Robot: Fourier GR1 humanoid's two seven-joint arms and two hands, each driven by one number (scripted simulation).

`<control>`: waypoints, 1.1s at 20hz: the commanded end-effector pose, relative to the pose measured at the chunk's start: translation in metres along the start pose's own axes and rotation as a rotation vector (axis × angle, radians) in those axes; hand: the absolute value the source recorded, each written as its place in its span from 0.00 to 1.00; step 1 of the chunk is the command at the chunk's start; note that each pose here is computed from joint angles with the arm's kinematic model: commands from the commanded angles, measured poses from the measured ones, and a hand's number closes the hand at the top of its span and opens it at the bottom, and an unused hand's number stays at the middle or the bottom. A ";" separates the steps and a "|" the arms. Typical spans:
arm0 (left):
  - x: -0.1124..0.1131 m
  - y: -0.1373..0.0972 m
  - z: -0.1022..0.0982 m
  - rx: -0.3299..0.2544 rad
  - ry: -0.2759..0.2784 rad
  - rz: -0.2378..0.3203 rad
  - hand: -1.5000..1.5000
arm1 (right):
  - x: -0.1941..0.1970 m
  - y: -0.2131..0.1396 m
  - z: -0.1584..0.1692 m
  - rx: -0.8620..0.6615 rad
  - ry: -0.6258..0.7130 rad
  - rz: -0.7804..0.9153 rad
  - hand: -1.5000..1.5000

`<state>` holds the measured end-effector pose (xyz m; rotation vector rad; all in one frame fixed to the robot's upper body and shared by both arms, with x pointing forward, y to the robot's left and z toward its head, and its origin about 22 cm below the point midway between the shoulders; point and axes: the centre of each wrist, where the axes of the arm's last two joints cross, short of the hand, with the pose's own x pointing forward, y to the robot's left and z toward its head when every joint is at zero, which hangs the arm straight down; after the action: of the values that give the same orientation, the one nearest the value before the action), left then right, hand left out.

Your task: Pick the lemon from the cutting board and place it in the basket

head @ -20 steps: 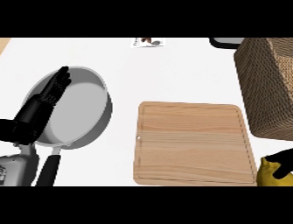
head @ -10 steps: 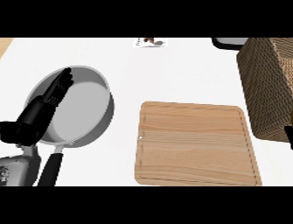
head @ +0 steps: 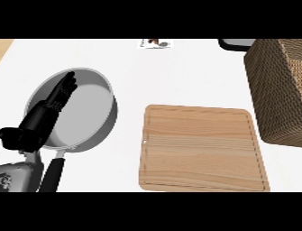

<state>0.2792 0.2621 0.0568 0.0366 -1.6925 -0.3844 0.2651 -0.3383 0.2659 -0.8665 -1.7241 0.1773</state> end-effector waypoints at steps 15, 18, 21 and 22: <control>0.000 0.010 -0.007 0.002 0.008 -0.011 0.50 | -0.130 0.007 -0.066 -0.057 -0.008 0.069 1.00; -0.004 0.001 -0.008 0.003 0.000 -0.017 0.50 | -0.143 0.019 -0.069 -0.069 -0.029 0.080 1.00; -0.007 0.005 -0.002 0.006 0.007 0.005 0.50 | -0.156 -0.011 -0.070 -0.212 0.017 -0.017 1.00; -0.002 0.015 -0.006 0.008 0.004 0.002 0.50 | -0.163 -0.014 -0.072 -0.205 0.028 -0.081 1.00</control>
<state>0.2856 0.2658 0.0577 0.0433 -1.6900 -0.3883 0.3405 -0.4484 0.1780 -0.9776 -1.7404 0.0730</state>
